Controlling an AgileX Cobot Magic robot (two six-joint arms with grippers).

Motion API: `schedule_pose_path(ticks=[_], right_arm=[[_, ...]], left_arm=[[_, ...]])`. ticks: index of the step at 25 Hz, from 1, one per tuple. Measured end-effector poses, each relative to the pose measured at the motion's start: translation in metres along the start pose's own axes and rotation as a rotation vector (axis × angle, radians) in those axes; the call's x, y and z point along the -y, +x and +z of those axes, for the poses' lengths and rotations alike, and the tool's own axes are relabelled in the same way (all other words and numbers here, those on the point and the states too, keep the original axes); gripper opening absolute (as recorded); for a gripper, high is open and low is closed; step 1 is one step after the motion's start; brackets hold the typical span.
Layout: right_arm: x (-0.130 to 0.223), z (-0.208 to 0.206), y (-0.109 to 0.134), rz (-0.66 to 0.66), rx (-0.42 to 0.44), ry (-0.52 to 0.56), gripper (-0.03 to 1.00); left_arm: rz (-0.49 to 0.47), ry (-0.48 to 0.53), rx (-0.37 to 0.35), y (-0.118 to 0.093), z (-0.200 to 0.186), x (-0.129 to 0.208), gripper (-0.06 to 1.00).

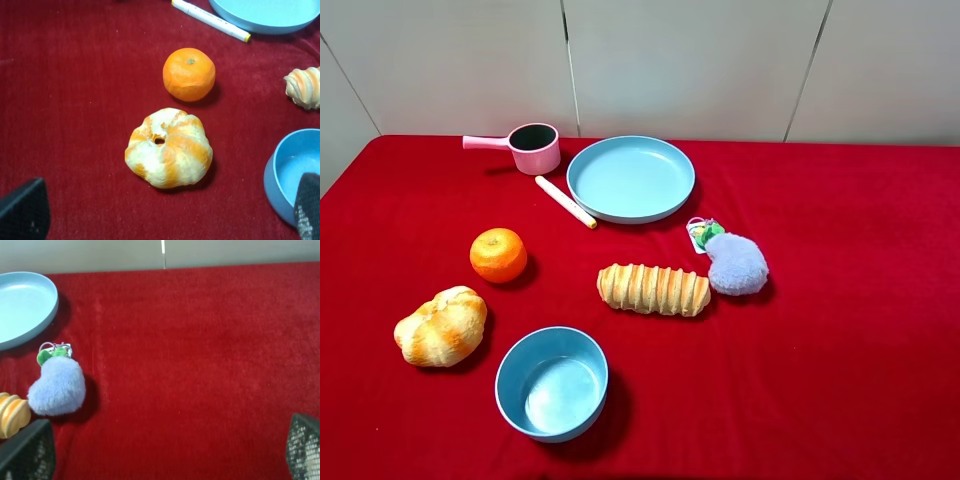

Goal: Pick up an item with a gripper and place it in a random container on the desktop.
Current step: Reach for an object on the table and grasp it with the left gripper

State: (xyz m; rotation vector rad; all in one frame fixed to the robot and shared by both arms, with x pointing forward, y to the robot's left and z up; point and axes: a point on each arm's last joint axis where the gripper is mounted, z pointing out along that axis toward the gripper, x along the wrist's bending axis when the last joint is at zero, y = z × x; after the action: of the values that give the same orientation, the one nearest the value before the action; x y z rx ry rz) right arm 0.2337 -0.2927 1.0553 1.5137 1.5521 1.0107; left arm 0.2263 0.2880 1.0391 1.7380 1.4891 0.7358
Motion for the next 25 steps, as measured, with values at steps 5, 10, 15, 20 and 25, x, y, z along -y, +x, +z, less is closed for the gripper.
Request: schedule_pose_path(ticks=[5,10,15,20,25], right_arm=[[0.0000,0.0000,0.0000,0.000,0.000,0.000,0.69],[0.0000,0.0000,0.0000,0.000,0.000,0.000,0.69],[0.0000,0.0000,0.0000,0.000,0.000,0.000,0.69],[0.0000,0.0000,0.0000,0.000,0.000,0.000,0.69],[0.0000,0.0000,0.0000,0.000,0.000,0.000,0.69]], left_arm=[[0.000,0.000,0.000,0.0000,0.0000,0.0000,0.97],[0.000,0.000,0.000,0.0000,0.0000,0.0000,0.97],[0.000,0.000,0.000,0.0000,0.0000,0.0000,0.97],[0.000,0.000,0.000,0.0000,0.0000,0.0000,0.97],[0.000,0.000,0.000,0.0000,0.0000,0.0000,0.96]])
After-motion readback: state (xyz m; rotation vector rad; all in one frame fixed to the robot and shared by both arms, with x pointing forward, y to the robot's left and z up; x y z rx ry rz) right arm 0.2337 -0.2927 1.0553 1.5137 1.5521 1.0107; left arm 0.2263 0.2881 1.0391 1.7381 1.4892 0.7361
